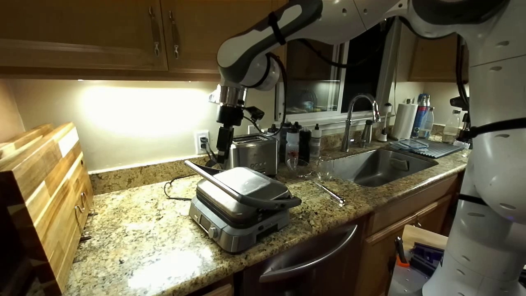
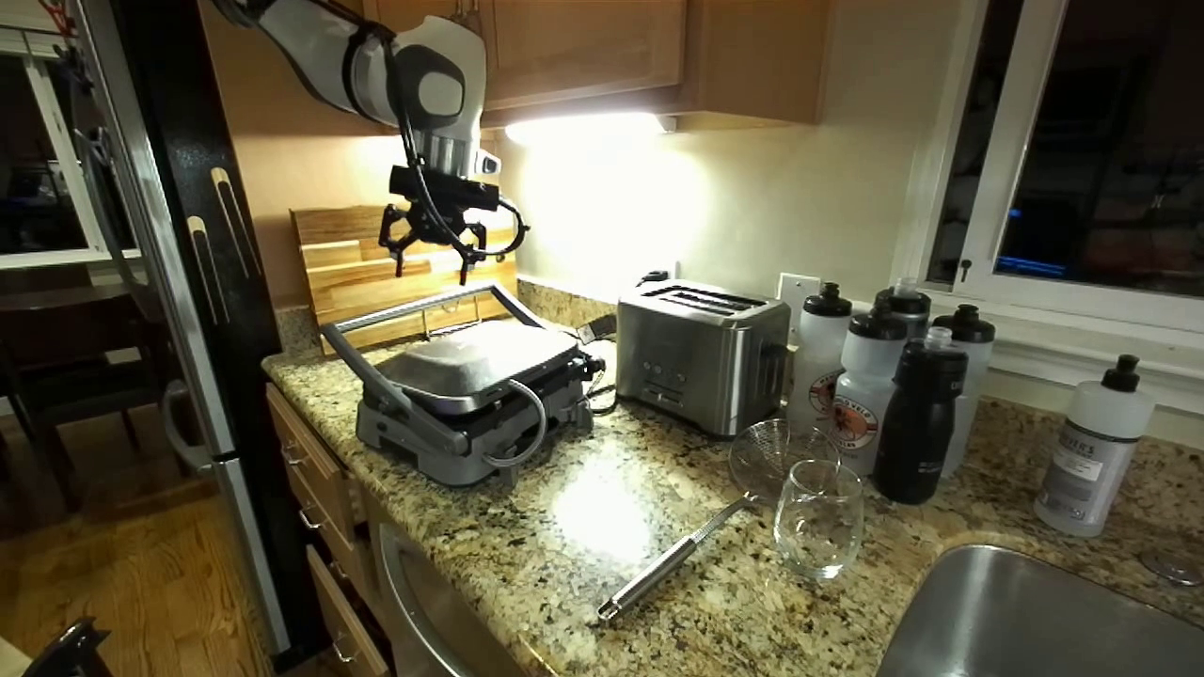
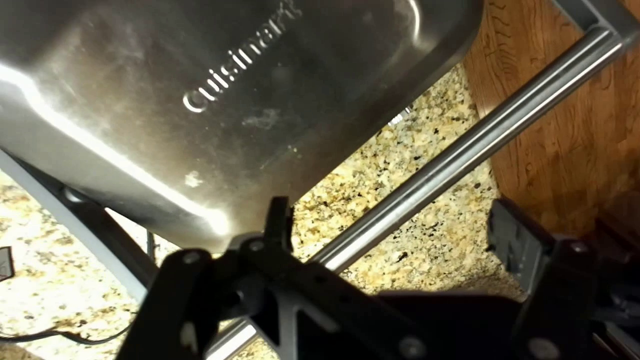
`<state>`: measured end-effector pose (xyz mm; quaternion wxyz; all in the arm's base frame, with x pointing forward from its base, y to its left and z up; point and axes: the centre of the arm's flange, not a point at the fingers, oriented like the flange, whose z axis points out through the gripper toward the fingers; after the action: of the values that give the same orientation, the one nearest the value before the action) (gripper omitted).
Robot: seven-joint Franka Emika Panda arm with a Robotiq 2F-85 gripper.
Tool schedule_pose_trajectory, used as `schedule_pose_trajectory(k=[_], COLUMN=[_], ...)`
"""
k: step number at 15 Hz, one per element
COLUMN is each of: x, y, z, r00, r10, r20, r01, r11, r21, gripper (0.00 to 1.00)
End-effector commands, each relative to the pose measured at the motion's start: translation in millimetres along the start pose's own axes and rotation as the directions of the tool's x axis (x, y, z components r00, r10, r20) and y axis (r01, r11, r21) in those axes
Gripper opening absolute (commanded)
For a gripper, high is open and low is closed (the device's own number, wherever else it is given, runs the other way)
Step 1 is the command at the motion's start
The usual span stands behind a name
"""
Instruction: Close the sandwich maker
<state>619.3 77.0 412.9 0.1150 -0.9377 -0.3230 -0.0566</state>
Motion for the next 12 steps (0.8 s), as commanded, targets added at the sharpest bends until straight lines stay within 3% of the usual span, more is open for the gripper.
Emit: schedule_pose_trajectory(k=[1,5,7,12], x=[-37.8,-76.7,-92.5,-109.4], y=[-11.2,-11.6,-10.5,-9.7], z=[-55.2,-95.8,-104.3,-103.1], r00=[0.995,0.959,0.929,0.876], r10=[0.077,0.227,0.315,0.456], r20=[0.064,0.171,0.195,0.158], r01=[-0.075,-0.208,-0.286,-0.427], r11=[0.997,0.971,0.944,0.885], r21=[-0.030,-0.119,-0.164,-0.184], gripper=[1.00,1.00,1.00,1.00])
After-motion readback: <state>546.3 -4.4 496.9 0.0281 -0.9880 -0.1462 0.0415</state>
